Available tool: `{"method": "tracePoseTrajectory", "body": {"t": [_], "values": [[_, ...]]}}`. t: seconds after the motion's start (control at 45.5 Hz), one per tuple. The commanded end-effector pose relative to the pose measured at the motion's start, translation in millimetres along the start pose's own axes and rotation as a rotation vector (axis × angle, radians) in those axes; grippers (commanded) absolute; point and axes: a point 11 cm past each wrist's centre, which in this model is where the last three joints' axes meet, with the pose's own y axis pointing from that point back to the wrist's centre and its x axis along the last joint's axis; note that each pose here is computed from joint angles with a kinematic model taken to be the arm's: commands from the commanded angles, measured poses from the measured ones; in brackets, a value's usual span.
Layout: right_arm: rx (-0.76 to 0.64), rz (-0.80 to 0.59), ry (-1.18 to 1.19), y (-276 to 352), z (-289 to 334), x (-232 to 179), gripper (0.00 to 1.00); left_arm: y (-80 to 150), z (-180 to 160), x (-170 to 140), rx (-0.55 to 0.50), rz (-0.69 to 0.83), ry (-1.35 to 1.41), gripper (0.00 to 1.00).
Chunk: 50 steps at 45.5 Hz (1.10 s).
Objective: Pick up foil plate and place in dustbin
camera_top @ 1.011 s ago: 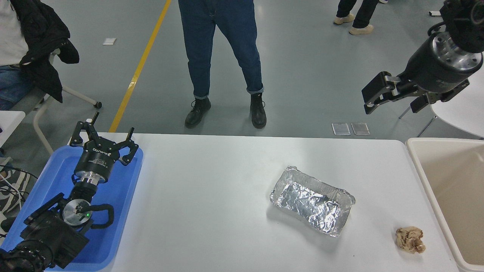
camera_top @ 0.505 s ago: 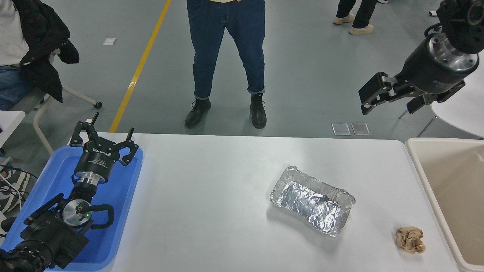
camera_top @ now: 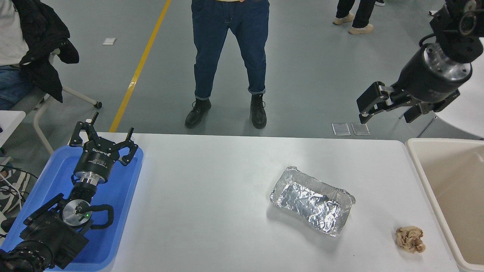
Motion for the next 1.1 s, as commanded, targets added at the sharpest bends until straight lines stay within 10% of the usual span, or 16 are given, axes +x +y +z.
{"method": "tracePoseTrajectory", "body": {"t": [0.0, 0.835, 1.077], "values": [[0.054, -0.024, 0.000, -12.5, -8.3, -3.8, 1.00, 0.0, 0.0, 0.0, 0.000, 0.000, 0.000, 1.00], [0.197, -0.339, -0.349, -160.9, 32.0, -91.4, 0.99, 0.0, 0.0, 0.0, 0.000, 0.000, 0.000, 1.00], [0.088, -0.068, -0.381, -227.3, 56.7, -115.5, 0.91, 0.0, 0.0, 0.0, 0.000, 0.000, 0.000, 1.00]]}}
